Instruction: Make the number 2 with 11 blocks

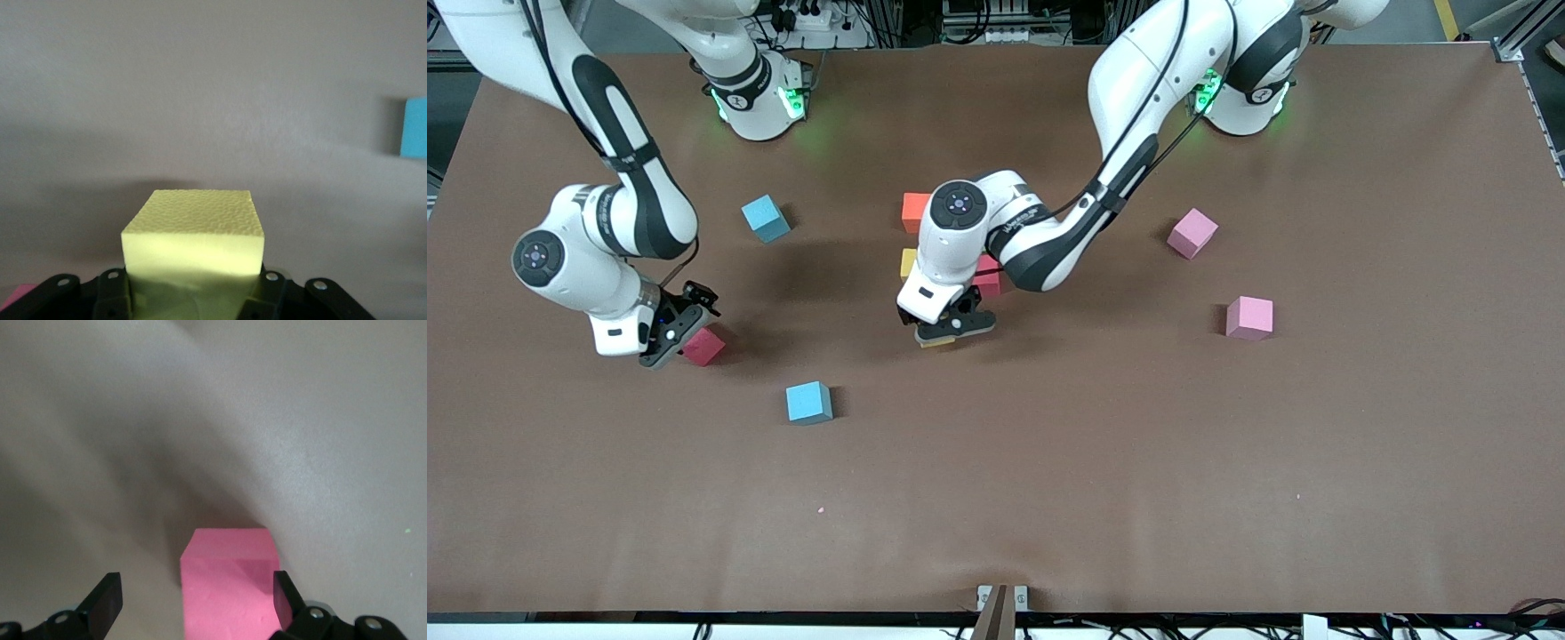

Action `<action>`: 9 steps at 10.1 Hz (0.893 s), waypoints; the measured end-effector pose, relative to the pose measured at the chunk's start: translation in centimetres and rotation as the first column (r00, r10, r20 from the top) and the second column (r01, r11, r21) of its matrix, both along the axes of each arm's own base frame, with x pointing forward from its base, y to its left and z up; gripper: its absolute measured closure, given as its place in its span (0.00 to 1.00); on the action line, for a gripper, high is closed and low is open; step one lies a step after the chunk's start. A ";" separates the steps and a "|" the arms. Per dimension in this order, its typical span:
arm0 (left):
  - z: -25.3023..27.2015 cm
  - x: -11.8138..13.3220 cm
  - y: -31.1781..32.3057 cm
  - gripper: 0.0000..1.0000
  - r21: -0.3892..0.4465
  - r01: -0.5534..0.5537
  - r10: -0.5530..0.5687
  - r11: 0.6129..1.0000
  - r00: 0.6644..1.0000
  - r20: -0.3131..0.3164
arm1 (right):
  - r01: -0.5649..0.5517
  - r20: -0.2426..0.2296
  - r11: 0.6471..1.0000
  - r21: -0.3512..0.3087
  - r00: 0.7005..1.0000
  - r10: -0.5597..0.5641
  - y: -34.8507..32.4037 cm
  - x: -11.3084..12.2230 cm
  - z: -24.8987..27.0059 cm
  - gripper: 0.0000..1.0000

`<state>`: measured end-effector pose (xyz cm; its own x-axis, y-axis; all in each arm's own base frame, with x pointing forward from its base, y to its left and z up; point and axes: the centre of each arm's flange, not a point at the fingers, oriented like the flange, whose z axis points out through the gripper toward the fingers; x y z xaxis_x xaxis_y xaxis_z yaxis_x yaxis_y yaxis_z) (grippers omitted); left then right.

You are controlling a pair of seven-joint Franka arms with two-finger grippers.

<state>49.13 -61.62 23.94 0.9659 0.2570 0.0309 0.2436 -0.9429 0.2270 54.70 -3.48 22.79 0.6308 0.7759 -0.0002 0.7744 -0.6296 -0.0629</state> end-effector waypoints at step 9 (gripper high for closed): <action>-1.9 -1.9 -1.6 0.44 -0.006 0.040 -0.040 0.999 0.999 0.010 | -0.051 -0.031 0.999 0.016 0.998 0.051 -3.5 0.0 -3.7 0.01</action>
